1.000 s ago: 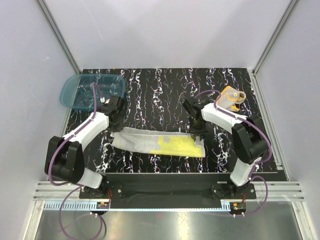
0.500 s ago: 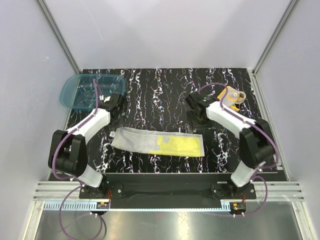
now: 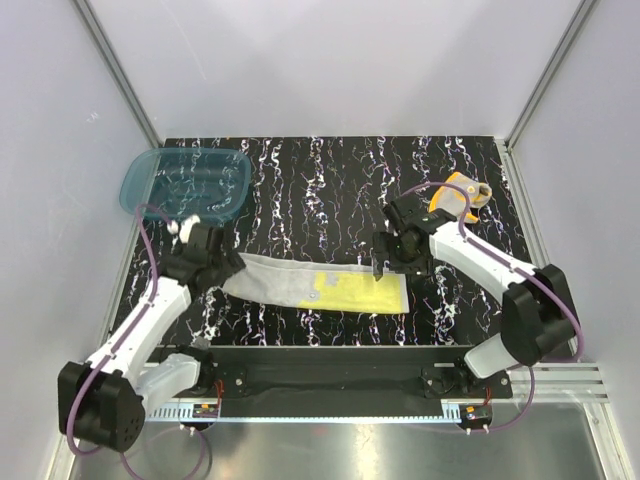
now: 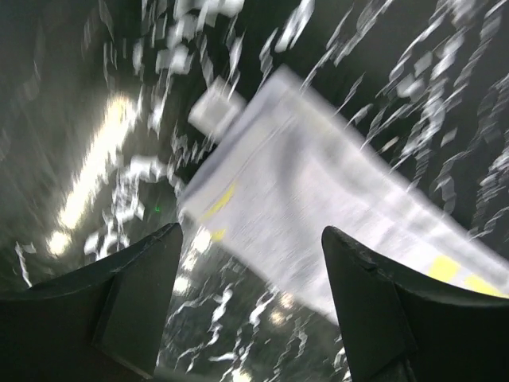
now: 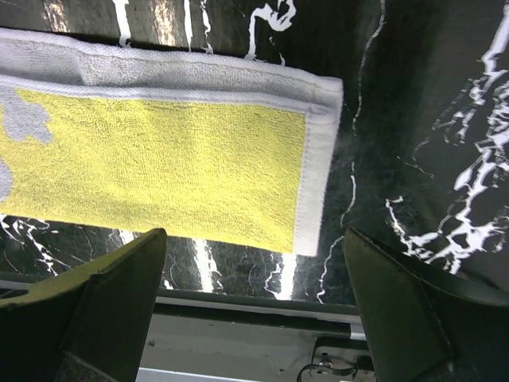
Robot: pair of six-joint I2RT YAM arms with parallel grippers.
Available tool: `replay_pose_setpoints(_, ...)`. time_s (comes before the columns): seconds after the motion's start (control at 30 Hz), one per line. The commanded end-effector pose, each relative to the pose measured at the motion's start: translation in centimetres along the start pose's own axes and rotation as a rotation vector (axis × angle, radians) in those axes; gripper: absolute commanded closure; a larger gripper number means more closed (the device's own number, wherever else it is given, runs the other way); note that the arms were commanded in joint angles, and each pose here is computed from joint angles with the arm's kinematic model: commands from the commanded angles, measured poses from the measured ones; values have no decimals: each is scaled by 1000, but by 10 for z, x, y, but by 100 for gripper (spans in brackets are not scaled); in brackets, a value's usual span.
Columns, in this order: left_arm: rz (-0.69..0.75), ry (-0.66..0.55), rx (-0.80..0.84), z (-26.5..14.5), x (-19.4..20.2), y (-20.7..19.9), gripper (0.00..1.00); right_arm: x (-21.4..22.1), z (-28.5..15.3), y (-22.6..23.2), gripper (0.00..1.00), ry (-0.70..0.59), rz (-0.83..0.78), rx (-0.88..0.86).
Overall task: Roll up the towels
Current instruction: Fold the towel
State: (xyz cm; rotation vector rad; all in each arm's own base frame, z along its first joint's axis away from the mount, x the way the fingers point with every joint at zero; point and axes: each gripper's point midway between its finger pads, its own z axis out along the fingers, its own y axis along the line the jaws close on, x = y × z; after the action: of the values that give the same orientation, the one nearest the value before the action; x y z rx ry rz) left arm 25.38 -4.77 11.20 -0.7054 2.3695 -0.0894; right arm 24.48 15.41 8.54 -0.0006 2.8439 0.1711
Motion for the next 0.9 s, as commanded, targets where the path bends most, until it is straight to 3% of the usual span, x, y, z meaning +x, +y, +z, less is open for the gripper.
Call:
replay_pose_setpoints(0.0, -111, 115, 69, 14, 43, 1, 24, -4, 10, 15, 0, 15, 16, -60)
replay_pose_setpoints(0.13, -209, 197, 132, 30, 68, -3, 26, -10, 25, 16, 0, 23, 19, -39)
replay_pose_setpoints(0.5, -266, 169, 55, 57, 74, 13, 27, -12, 74, -12, 0, 105, 121, 6)
replay_pose_setpoints(0.6, -266, 171, 42, 64, 74, 18, 35, -8, 83, -15, 1, 122, 122, 6)
replay_pose_setpoints(0.63, -260, 165, 44, 67, 72, 18, 47, -5, 85, -15, 3, 132, 127, 0)
replay_pose_setpoints(0.7, -255, 152, 50, 69, 66, 17, 57, -3, 91, -14, 19, 138, 124, -12)
replay_pose_setpoints(0.77, -241, 146, 46, 72, 61, 16, 75, 3, 94, -13, 39, 155, 127, -23)
replay_pose_setpoints(0.8, -237, 136, 50, 74, 58, 14, 81, 5, 96, -13, 56, 159, 129, -30)
replay_pose_setpoints(0.87, -218, 135, 53, 77, 53, 11, 94, 15, 99, -11, 71, 185, 133, -44)
